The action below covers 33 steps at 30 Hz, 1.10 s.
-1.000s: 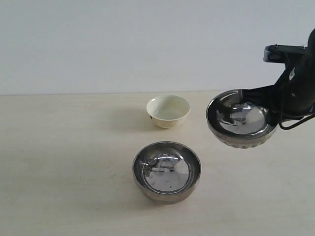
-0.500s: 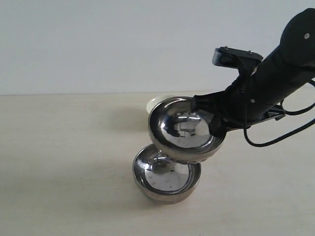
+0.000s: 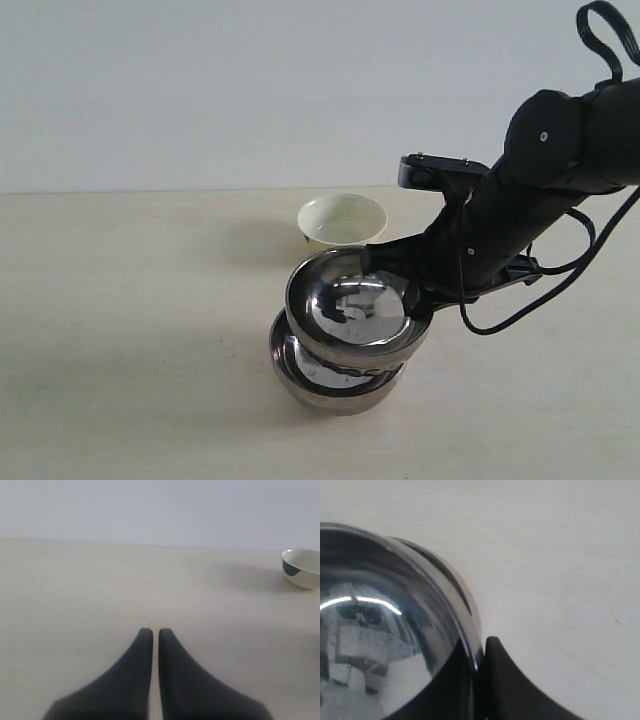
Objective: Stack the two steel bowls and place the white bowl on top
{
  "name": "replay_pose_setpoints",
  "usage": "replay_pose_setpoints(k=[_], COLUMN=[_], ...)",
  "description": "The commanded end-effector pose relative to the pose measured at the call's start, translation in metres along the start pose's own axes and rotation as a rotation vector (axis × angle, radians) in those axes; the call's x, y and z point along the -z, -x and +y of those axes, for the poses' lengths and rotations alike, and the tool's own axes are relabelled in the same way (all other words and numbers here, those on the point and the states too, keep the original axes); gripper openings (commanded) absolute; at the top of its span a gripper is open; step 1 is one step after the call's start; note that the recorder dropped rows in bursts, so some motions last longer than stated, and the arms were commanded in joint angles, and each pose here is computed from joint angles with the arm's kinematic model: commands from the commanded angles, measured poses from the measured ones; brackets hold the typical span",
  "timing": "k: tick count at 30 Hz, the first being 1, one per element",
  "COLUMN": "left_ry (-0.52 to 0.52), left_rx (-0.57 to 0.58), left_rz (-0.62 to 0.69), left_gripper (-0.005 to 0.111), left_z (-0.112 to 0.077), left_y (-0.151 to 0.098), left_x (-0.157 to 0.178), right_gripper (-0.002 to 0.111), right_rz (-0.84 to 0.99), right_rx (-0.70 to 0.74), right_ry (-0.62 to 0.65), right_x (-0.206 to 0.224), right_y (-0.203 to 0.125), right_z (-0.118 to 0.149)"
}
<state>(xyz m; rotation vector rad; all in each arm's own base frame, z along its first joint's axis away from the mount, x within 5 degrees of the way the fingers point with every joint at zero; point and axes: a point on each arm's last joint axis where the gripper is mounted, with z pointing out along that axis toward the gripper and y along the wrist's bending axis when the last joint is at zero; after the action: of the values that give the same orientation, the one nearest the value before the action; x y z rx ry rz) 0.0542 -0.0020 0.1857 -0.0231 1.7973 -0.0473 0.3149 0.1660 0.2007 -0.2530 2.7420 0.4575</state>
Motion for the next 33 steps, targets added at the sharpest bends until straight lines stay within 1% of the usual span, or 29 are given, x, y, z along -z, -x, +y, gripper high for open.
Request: replay_pose_setpoints(k=[1,10,18,24,33], left_ry=[-0.005,-0.005,-0.005,-0.005,-0.005], left_rx=[0.004,0.004,0.004,0.004,0.004], left_rz=[-0.007,-0.007,-0.007,-0.007,-0.007], left_gripper=[0.004,0.004,0.004,0.004,0.004], left_z=[0.0,0.0,0.0,0.0,0.0], left_y=[0.0,0.0,0.0,0.0,0.0], left_x=[0.0,0.0,0.0,0.0,0.0], right_gripper=[0.0,0.0,0.0,0.0,0.0], right_rz=[0.0,-0.012,-0.011,-0.013,-0.01], right_rx=[-0.004,-0.016,0.04,0.069,0.075], right_ry=[0.001,0.007,0.03,0.004,-0.026], right_x=[-0.005,-0.011,-0.014,-0.014,-0.014], right_y=[0.0,0.002,-0.004,-0.004,-0.004], right_z=[0.0,0.0,0.019,0.016,0.014])
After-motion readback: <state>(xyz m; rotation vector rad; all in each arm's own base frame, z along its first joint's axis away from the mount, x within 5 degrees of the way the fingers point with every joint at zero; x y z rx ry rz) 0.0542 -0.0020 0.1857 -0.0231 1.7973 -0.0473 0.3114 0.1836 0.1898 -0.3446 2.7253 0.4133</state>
